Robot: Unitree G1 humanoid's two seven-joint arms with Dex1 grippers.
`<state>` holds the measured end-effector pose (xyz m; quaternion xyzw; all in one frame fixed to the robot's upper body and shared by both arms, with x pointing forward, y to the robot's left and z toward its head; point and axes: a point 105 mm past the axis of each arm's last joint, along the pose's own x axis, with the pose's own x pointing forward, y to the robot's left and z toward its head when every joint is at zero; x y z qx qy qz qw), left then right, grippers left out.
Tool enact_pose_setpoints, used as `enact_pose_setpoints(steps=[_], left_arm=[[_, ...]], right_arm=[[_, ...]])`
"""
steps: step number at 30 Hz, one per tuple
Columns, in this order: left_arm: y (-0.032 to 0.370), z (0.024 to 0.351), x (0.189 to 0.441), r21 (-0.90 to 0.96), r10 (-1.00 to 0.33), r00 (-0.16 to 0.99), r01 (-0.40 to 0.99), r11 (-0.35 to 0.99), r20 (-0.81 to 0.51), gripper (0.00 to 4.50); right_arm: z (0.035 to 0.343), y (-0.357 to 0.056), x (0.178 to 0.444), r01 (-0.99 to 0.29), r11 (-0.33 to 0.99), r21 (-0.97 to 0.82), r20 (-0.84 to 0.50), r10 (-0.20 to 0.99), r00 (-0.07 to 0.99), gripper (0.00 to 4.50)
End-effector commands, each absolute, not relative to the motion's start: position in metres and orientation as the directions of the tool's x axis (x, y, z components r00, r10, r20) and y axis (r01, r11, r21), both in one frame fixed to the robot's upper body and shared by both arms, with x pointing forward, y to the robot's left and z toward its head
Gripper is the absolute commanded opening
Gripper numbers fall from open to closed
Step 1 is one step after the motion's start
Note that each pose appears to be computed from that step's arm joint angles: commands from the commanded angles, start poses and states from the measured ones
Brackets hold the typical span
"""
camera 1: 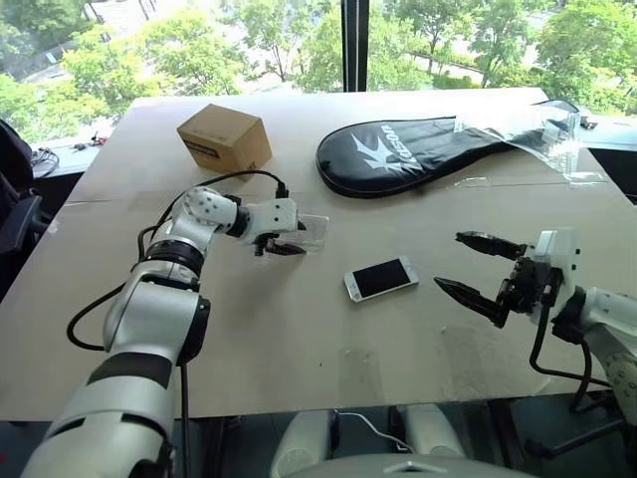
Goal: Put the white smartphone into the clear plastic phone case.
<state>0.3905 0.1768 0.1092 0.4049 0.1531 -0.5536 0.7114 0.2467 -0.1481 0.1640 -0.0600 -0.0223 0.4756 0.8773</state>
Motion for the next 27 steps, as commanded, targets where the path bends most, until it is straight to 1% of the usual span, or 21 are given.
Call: enact_pose_setpoints(steps=[1,2,3,4,6,8,11,13,15,19,21,22,23,25,27], left_arm=[[0.197,0.102,0.398,0.360,-0.599,0.428,0.902,0.238,-0.677,0.85],[0.199,0.098,0.398,0.343,-0.590,0.427,0.904,0.256,-0.685,0.47],[0.200,0.094,0.396,0.329,-0.581,0.419,0.908,0.258,-0.698,0.23],[0.200,0.090,0.395,0.323,-0.577,0.410,0.912,0.253,-0.706,0.10],[0.197,0.090,0.394,0.309,-0.598,0.397,0.918,0.250,-0.696,0.10],[0.187,0.096,0.392,0.273,-0.667,0.372,0.928,0.254,-0.646,0.10],[0.172,0.107,0.387,0.212,-0.768,0.303,0.952,0.220,-0.565,0.10],[0.163,0.114,0.380,0.169,-0.821,0.226,0.973,0.160,-0.524,0.10],[0.155,0.119,0.370,0.093,-0.863,0.121,0.992,0.086,-0.490,0.10],[0.131,0.131,0.348,0.049,-0.902,-0.002,0.998,-0.025,-0.431,0.10],[0.114,0.126,0.327,0.013,-0.895,-0.080,0.995,-0.095,-0.438,0.10],[0.109,0.121,0.319,0.005,-0.888,-0.099,0.993,-0.114,-0.450,0.10],[0.102,0.116,0.311,0.004,-0.880,-0.107,0.992,-0.122,-0.463,0.10],[0.094,0.106,0.304,0.034,-0.874,-0.075,0.994,-0.104,-0.480,0.10],[0.090,0.098,0.311,0.108,-0.867,0.016,0.993,-0.044,-0.498,0.10]], right_arm=[[0.174,-0.146,0.244,-0.831,0.533,-0.162,0.012,0.843,0.538,4.50],[0.174,-0.146,0.244,-0.831,0.532,-0.163,0.012,0.843,0.538,4.50],[0.174,-0.145,0.245,-0.831,0.531,-0.165,0.011,0.843,0.537,4.50],[0.174,-0.145,0.245,-0.831,0.531,-0.168,0.011,0.844,0.537,4.50],[0.175,-0.145,0.245,-0.830,0.531,-0.170,0.012,0.843,0.537,4.50],[0.175,-0.145,0.245,-0.830,0.532,-0.170,0.012,0.843,0.538,4.50],[0.175,-0.146,0.244,-0.831,0.531,-0.167,0.010,0.843,0.537,4.50],[0.175,-0.146,0.243,-0.833,0.528,-0.164,0.008,0.845,0.534,4.50],[0.177,-0.148,0.242,-0.837,0.524,-0.160,0.008,0.848,0.530,4.50],[0.175,-0.153,0.240,-0.840,0.520,-0.153,-0.016,0.849,0.529,4.50],[0.172,-0.151,0.239,-0.847,0.511,-0.145,-0.027,0.854,0.519,4.50],[0.171,-0.151,0.239,-0.850,0.507,-0.143,-0.032,0.856,0.516,4.50],[0.171,-0.150,0.239,-0.851,0.505,-0.143,-0.036,0.857,0.514,4.50],[0.170,-0.149,0.239,-0.852,0.504,-0.143,-0.041,0.857,0.514,4.50],[0.169,-0.148,0.238,-0.854,0.502,-0.141,-0.042,0.858,0.511,4.50]])
